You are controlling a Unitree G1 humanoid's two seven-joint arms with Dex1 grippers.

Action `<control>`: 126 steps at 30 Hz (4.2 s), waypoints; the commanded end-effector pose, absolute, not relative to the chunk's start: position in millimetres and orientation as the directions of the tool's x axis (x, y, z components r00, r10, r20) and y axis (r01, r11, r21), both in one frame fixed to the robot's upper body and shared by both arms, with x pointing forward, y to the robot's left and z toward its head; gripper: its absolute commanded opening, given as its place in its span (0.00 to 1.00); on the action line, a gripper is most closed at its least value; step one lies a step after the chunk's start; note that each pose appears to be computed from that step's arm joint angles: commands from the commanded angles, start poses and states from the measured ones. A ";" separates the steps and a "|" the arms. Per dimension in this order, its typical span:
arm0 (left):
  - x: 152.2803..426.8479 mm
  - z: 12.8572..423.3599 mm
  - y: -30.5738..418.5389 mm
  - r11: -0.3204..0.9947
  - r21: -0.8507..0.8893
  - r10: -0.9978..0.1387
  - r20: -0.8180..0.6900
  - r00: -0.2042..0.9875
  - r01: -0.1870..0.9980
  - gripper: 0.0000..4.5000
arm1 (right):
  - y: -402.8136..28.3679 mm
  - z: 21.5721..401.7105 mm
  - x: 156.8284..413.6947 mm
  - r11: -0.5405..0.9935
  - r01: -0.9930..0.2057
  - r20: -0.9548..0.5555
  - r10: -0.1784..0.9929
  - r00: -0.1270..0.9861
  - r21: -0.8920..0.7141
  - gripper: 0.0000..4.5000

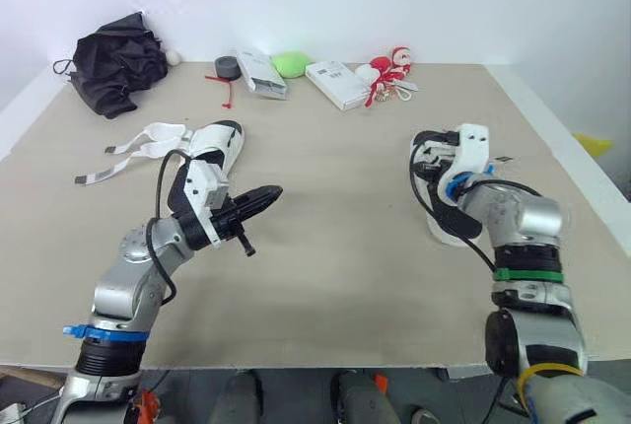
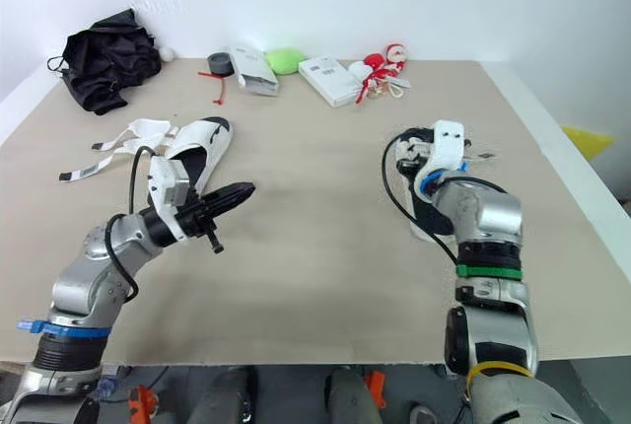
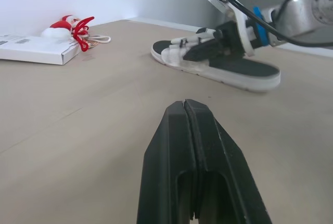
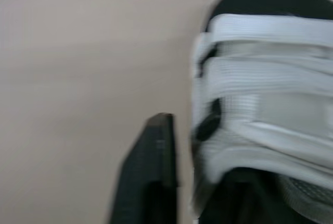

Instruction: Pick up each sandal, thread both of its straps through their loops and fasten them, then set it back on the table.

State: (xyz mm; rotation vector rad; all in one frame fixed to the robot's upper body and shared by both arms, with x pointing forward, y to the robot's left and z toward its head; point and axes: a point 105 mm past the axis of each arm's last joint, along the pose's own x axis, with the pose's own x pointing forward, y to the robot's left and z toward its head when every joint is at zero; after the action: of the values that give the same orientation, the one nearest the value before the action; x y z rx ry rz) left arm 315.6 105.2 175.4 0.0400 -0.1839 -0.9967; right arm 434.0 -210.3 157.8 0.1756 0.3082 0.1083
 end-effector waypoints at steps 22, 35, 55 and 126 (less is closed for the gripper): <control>328.6 211.1 145.2 0.652 0.042 -0.736 0.271 0.620 0.757 0.00 | -231.2 190.2 309.5 0.824 -0.566 -0.219 0.558 0.801 0.028 0.76; 353.3 184.0 205.4 0.875 -0.007 -0.477 0.159 0.864 0.484 0.00 | -120.1 224.0 269.5 0.480 -0.876 -0.013 0.876 0.481 -0.055 0.76; 437.3 152.6 164.3 0.928 -0.001 -0.361 -0.241 0.901 0.372 0.79 | -79.4 227.2 258.0 0.405 -0.911 0.035 0.914 0.404 -0.082 0.77; 293.0 121.3 87.8 -0.101 0.189 -0.951 -0.307 -0.039 0.977 0.00 | -118.8 157.2 308.7 0.345 -0.926 -0.362 0.891 0.273 0.151 0.05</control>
State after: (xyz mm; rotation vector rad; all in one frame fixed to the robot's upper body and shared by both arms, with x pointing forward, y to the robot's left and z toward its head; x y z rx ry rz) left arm 294.6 91.4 117.0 0.3869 0.1089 -1.5902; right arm 306.8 -118.5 147.8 -0.0334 0.4563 1.1981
